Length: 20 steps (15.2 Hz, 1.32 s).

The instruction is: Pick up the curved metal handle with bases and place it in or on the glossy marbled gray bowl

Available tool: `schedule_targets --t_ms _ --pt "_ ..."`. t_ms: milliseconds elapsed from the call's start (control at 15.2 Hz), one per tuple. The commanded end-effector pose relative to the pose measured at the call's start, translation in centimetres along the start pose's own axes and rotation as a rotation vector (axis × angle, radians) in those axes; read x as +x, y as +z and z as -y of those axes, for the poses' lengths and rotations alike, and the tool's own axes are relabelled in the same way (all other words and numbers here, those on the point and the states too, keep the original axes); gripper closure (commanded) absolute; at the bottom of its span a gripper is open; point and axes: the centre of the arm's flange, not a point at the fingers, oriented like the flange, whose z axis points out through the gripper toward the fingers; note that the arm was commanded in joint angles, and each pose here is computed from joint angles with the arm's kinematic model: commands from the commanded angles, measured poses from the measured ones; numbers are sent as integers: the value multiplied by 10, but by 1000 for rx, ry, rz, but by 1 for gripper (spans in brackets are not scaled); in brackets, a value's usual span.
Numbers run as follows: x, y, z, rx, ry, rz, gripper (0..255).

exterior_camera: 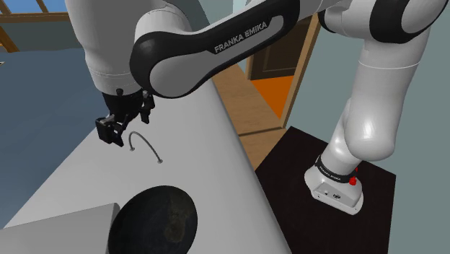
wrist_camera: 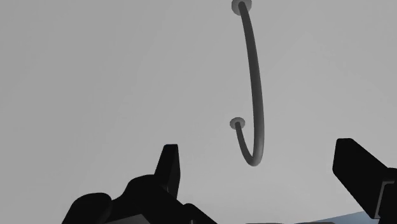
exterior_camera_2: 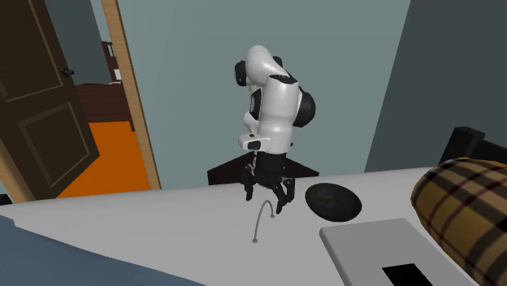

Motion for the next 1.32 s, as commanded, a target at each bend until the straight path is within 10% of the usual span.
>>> schedule_targets --t_ms 0,1254 --pt "0 0 0 0 0 0 255" --pt "12 -51 -1 0 0 0 255"
